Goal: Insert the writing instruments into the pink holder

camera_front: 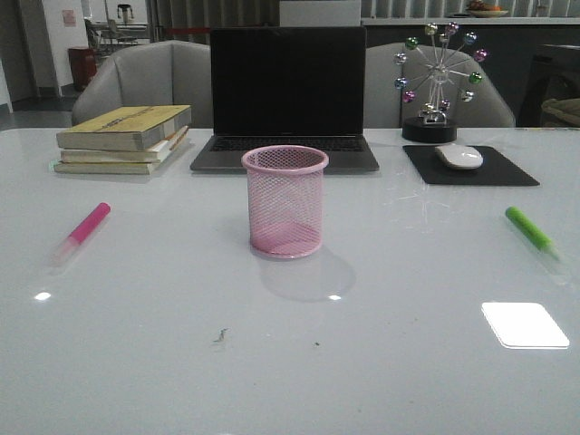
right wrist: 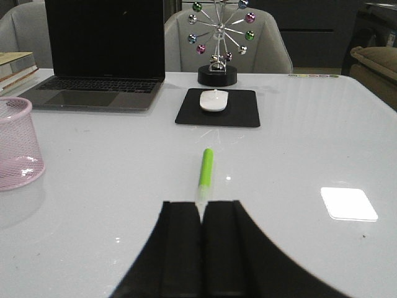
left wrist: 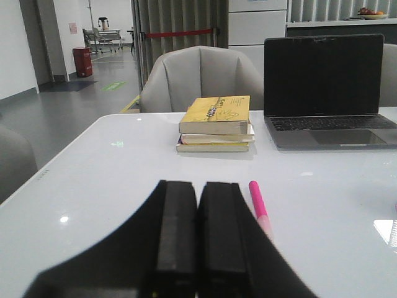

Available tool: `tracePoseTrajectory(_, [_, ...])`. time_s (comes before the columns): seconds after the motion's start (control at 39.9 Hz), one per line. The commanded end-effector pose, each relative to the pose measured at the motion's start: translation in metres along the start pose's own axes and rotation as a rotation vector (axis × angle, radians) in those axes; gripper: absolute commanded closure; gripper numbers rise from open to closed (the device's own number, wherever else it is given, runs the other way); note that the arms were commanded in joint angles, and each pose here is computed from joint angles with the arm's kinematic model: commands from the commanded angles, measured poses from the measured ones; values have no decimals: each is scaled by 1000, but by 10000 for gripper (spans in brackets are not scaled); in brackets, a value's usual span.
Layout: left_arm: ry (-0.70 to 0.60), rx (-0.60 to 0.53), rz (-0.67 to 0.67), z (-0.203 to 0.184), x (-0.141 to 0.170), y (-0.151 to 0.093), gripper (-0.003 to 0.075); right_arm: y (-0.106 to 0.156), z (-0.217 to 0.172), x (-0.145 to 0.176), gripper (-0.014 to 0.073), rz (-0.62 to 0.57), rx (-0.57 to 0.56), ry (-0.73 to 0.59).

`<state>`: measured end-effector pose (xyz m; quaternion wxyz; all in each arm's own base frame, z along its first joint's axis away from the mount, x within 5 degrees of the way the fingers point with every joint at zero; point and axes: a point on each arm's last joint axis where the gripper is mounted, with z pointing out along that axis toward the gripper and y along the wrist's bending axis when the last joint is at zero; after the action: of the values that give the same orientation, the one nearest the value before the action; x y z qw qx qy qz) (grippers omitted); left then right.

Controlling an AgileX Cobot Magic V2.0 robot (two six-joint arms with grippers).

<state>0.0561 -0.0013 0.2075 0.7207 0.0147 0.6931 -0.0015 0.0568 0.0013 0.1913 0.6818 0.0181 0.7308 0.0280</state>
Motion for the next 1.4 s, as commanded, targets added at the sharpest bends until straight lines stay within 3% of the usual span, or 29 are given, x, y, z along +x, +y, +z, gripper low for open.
tracePoseTrajectory(0.0, [-100,-2,-10,-2,-8,0,629,0,-2,-9,538,-10,2,-115])
tracePoseTrajectory(1.18, [-100,-2,-10,-2,-8,0,629,0,-2,-10,538,-10,2,-123])
tracePoseTrajectory(1.38, [-118,-2,-10,-2,-10,0,629,0,-4,-20,538,-1,3,-237])
